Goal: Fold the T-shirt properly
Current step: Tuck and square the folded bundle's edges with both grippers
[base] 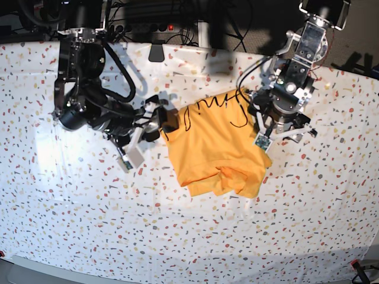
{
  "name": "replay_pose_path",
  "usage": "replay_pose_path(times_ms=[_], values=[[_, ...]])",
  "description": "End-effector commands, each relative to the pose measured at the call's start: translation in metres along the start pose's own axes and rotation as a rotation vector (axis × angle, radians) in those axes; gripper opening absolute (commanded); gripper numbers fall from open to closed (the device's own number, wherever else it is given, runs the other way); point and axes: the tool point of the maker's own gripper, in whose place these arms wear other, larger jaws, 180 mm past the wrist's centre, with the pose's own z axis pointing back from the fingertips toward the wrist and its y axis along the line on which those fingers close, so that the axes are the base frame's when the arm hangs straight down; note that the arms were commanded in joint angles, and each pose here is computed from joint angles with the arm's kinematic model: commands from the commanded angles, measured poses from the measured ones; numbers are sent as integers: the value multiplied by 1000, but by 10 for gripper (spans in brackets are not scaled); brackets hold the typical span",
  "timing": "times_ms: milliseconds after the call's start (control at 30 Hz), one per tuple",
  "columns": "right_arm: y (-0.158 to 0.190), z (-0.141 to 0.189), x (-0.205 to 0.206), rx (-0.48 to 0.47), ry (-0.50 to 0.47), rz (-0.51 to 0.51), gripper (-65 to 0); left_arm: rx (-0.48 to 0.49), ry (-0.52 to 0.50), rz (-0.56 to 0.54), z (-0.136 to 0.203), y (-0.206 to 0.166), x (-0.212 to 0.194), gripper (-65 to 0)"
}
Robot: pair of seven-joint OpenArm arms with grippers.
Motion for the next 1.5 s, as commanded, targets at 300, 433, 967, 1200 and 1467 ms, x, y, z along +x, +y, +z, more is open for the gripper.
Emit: replay_pose_path(times_ms=[300, 433, 967, 1200, 1467], values=[[-48, 45, 41, -148, -202, -41, -326, -3, -66, 183, -1, 32, 25, -283], [-43, 37, 38, -126, -180, -33, -326, -74, -118, 182, 1, 14, 40, -283], [9, -40, -13, -19, 81, 77, -326, 363, -29, 216, 11, 106, 27, -283], [58, -56, -1, 151, 33, 12, -326, 385, 8, 198, 12, 116, 16, -283], [55, -54, 3, 138, 21, 2, -326, 438, 20, 201, 17, 133, 4, -283]])
